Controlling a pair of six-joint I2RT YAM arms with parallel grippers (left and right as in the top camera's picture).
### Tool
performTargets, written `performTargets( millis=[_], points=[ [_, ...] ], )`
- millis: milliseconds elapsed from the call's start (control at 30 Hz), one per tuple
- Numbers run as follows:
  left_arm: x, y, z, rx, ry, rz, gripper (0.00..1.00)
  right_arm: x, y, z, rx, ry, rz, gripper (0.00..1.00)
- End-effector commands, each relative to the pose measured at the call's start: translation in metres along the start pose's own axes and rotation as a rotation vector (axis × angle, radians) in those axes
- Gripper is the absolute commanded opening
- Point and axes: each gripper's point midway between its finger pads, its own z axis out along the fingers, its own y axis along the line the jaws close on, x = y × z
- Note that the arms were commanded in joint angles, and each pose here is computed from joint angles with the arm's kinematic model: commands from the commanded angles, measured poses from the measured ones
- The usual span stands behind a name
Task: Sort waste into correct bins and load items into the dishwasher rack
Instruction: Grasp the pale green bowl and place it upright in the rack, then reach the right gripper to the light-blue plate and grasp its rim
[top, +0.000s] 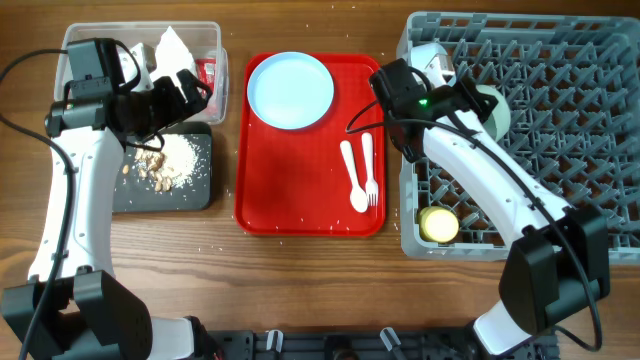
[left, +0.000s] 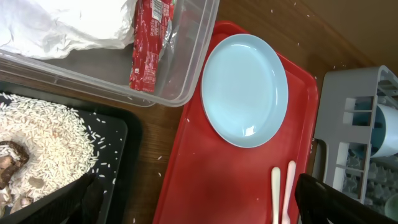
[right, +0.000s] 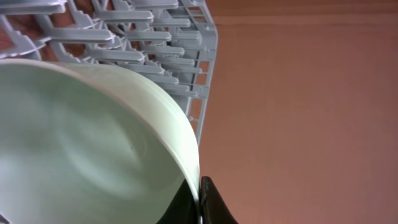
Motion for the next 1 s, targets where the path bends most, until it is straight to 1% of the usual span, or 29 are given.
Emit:
performTargets(
  millis=[0, 67, 200, 267, 367, 500, 600, 633, 700, 833, 867, 900, 933, 967],
  points=[
    [-0.005, -0.001, -0.003, -0.003, -0.017, 0.022, 1.00, -0.002, 0.014, 0.002, -0.012, 0.003, -0.044, 0.04],
    [-0.005, -0.001, -0.003, -0.003, -0.017, 0.021, 1.00, -0.003, 0.014, 0.003, -0.012, 0.002, -0.057, 0.04],
    [-0.005, -0.001, -0.003, -0.003, -0.017, 0.021, 1.00, -0.011, 0.022, 0.006, -0.007, -0.001, -0.138, 0.04],
    [-0.005, -0.001, -0.003, -0.003, -0.016, 0.021, 1.00, -0.013, 0.025, 0.008, 0.025, 0.010, -0.179, 0.04],
    [-0.005, -0.001, -0.003, -0.003, -0.017, 0.021, 1.00, -0.016, 0.029, 0.006, 0.031, 0.004, -0.191, 0.04],
    [-0.005, -0.001, -0.003, -0.003, -0.016, 0.021, 1.00, -0.025, 0.036, -0.011, 0.027, -0.044, -0.209, 0.04],
    [-0.005, -0.001, -0.003, -0.003, -0.017, 0.021, 1.00, -0.033, 0.051, -0.027, -0.020, -0.101, -0.274, 0.05],
    [-0.005, -0.001, -0.003, -0.003, -0.016, 0.021, 1.00, -0.035, 0.056, -0.031, -0.039, -0.119, -0.297, 0.07],
    [-0.005, -0.001, -0.003, -0.003, -0.017, 0.021, 1.00, -0.038, 0.062, -0.037, -0.057, -0.139, -0.317, 0.16],
    [-0.005, -0.001, -0.003, -0.003, -0.016, 0.021, 1.00, -0.039, 0.064, -0.042, -0.055, -0.152, -0.320, 0.24],
    [-0.005, -0.001, -0.003, -0.003, -0.017, 0.021, 1.00, -0.040, 0.064, -0.042, -0.056, -0.154, -0.319, 0.27],
    [-0.005, -0.001, -0.003, -0.003, -0.017, 0.022, 1.00, -0.041, 0.065, -0.043, -0.060, -0.159, -0.315, 0.34],
    [-0.005, -0.001, -0.003, -0.003, -0.017, 0.022, 1.00, -0.043, 0.069, -0.045, -0.080, -0.173, -0.308, 0.43],
    [-0.005, -0.001, -0.003, -0.003, -0.016, 0.021, 1.00, -0.045, 0.072, -0.047, -0.096, -0.183, -0.306, 0.45]
  ],
)
